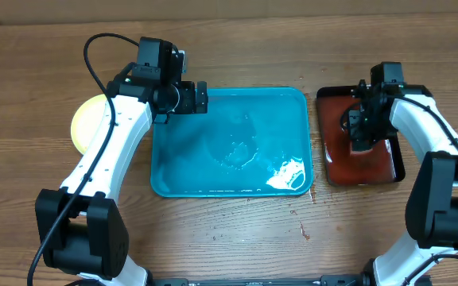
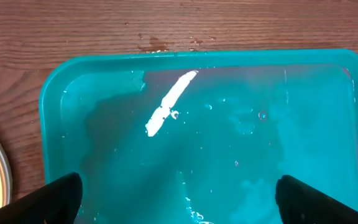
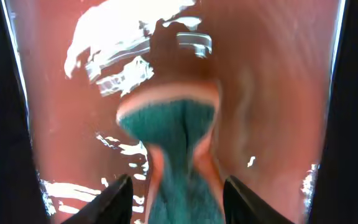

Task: Clean dirty plates on tray and stack at the side

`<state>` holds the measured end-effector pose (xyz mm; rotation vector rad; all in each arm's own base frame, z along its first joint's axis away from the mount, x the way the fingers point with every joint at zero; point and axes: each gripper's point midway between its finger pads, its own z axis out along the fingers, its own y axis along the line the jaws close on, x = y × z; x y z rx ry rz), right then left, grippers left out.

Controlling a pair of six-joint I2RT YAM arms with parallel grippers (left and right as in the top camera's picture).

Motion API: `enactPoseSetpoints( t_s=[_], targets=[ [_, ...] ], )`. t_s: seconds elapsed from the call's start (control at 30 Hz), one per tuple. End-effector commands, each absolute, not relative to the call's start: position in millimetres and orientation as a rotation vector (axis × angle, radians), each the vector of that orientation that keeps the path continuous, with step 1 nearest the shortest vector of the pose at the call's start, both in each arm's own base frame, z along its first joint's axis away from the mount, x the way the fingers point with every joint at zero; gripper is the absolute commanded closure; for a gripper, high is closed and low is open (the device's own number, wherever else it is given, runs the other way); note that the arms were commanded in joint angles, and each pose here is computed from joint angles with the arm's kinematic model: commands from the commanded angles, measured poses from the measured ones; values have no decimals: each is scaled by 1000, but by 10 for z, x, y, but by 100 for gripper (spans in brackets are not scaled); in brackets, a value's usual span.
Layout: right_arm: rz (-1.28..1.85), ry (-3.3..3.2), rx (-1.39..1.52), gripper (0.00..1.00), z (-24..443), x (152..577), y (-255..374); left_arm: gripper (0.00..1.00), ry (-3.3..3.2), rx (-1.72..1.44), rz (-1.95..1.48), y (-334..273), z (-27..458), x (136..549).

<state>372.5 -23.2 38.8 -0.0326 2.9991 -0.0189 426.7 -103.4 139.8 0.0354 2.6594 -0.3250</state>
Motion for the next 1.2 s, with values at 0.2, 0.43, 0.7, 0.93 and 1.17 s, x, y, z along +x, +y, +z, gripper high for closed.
enactPoseSetpoints(
  t_s=[0.2,0.43,0.7,0.93,1.17],
  targets=[
    [59,2787,3,5,1931,4058,-161,0,2655,54,-315,-1045,1398,4286],
    [155,2570,-40,0,3273,3627,23,0,2655,54,-315,-1045,1398,4286],
    [360,2311,-63,0,4260,2849,367,0,2655,54,-315,-1045,1398,4286],
    [345,2196,-91,0,4547,2467,403,0,2655,54,-315,-1045,1398,4286],
    [317,2215,-78,0,4513,2359,367,0,2655,54,-315,-1045,1398,4286]
  ],
)
